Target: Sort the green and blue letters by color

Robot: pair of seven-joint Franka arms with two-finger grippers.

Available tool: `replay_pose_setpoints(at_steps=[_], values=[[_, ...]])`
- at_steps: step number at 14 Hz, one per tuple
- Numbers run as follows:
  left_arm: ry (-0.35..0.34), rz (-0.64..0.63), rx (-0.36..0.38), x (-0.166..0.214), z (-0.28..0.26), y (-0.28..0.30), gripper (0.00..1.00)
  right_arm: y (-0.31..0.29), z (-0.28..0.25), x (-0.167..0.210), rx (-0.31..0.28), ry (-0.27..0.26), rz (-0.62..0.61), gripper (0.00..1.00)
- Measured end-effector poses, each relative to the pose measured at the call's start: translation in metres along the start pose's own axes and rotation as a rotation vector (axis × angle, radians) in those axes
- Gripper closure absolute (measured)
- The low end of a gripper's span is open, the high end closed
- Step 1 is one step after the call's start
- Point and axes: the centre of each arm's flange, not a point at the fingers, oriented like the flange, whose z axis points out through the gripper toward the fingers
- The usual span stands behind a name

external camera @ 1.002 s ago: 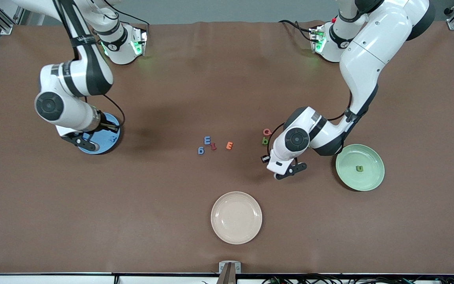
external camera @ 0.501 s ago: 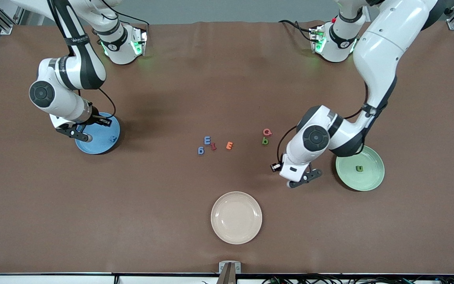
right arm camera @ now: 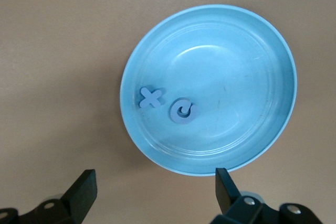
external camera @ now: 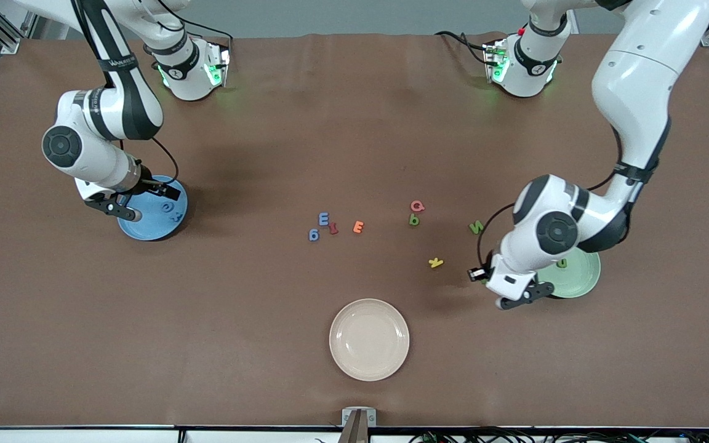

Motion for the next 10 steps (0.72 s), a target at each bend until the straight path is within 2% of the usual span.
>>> replay_pose_setpoints(at_steps=[2, 5, 7, 10], values=[[-0.011, 0.019, 0.011, 0.011, -0.002, -0.021, 0.72, -0.023, -0.004, -0.007, 0.001, 0.018, 0.037, 0.0], [-0.018, 0.023, 0.028, 0.023, -0.01, -0.045, 0.72, -0.094, -0.017, -0.037, 0.008, 0.065, 0.094, 0.0], [-0.024, 0.056, 0.037, 0.032, -0.013, -0.069, 0.72, -0.143, -0.021, -0.058, 0.031, 0.083, 0.078, 0.0], [-0.049, 0.12, 0.043, 0.047, -0.008, -0.123, 0.72, -0.218, -0.015, -0.077, 0.053, 0.091, -0.012, 0.0]])
